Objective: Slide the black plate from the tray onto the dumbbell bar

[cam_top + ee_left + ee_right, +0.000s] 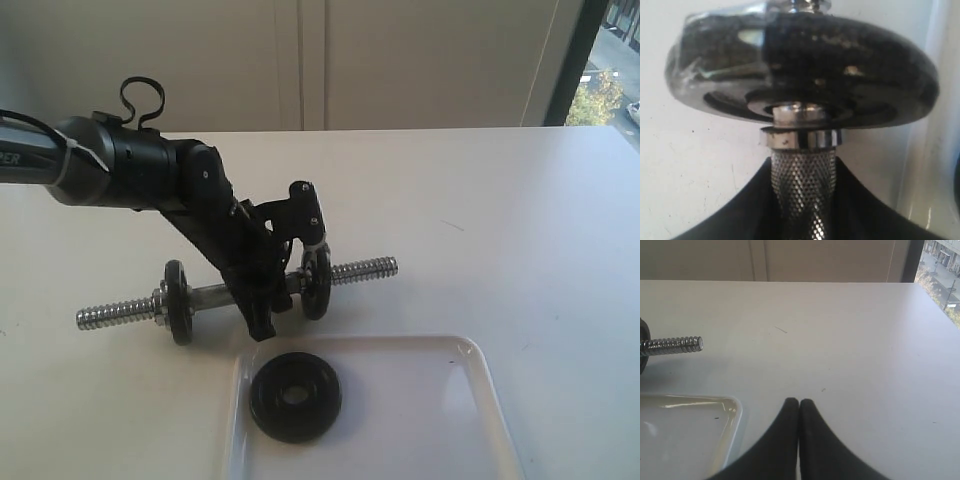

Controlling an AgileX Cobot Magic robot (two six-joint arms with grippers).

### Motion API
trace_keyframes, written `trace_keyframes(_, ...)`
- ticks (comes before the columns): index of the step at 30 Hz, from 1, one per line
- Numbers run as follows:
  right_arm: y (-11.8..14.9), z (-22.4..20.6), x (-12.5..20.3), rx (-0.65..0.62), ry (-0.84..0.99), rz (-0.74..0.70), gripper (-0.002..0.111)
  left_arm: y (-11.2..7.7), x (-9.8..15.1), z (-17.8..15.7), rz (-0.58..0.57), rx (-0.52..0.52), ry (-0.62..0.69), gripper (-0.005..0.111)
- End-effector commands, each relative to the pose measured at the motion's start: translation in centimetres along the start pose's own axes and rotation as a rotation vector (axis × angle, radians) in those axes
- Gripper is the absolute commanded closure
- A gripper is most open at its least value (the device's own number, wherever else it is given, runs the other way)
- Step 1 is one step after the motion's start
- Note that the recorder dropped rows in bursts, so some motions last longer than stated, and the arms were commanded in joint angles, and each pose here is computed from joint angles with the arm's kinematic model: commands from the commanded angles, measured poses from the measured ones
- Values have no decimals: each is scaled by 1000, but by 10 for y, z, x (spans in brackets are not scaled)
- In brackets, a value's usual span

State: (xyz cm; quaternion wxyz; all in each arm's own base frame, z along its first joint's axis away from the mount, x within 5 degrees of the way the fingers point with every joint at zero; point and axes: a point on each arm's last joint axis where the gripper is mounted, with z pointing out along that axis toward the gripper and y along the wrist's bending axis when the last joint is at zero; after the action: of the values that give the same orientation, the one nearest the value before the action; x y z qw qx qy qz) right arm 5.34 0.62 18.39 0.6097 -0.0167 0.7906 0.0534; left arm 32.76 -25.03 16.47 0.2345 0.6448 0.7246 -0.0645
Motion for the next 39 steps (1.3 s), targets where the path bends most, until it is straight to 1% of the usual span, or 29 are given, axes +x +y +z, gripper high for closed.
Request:
trace_keyframes(1, 0, 0, 1, -3, -2, 4, 108, 1, -8, -17, -1, -17, -33, 106)
trace_keyframes(5, 0, 0, 1, -3, -2, 4, 108, 4, -18, -46, 8, -69, -86, 107)
trace_keyframes(8, 0, 0, 1, -3, -2, 4, 108, 4, -21, -57, 13, -84, -102, 107)
trace_keyframes(10, 0, 0, -2, -5, -42, 12, 108, 2, -22, -60, 15, -76, -101, 107)
trace_keyframes(12, 3, -1, -12, -59, -145, 279, 108, 2, -22, -61, 15, -74, -100, 107)
trace_keyframes(13, 3, -2, -19, -77, -212, 361, 108, 2, -22, -61, 15, -74, -100, 107)
trace_keyframes(15, 0, -6, -32, -95, -363, 477, 108, 2, -22, -61, 15, -74, -100, 107)
trace_keyframes(16, -2, -8, -37, -110, -429, 586, 108, 2, -22, -61, 15, -74, -100, 107)
trace_keyframes(17, -4, -10, -40, -121, -471, 661, 108, 2, -22, -61, 15, -74, -100, 107)
trace_keyframes(18, -6, -12, -44, -126, -524, 711, 108, 2, -21, -61, 15, -72, -99, 107)
trace_keyframes(19, -8, -14, -48, -126, -577, 730, 108, 2, -21, -61, 15, -72, -99, 107)
trace_keyframes(22, -13, -22, -57, -118, -727, 726, 108, 2, -22, -61, 15, -74, -100, 107)
trace_keyframes(23, -14, -24, -58, -119, -749, 732, 108, 2, -22, -61, 15, -76, -101, 107)
trace_keyframes(24, -13, -22, -57, -121, -728, 714, 108, 3, -22, -61, 15, -81, -104, 107)
trace_keyframes(26, -7, -15, -49, -125, -586, 671, 108, 3, -22, -61, 15, -86, -106, 107)
trace_keyframes(30, 6, -2, -30, -115, -159, 605, 108, 4, -23, -61, 14, -97, -113, 107)
trace_keyframes(33, 13, 8, -38, -120, 25, 482, 108, 6, -24, -62, 14, -119, -124, 107)
trace_keyframes(34, 17, 13, -44, -148, 84, 450, 108, 7, -24, -62, 14, -128, -129, 107)
trace_keyframes(36, 28, 25, -58, -230, 199, 330, 108, 9, -25, -62, 13, -146, -138, 107)
trace_keyframes(37, 36, 34, -66, -293, 267, 269, 108, 9, -25, -62, 15, -152, -140, 107)
trace_keyframes(39, 53, 56, -78, -423, 405, 192, 108, 10, -25, -62, 16, -159, -143, 107)
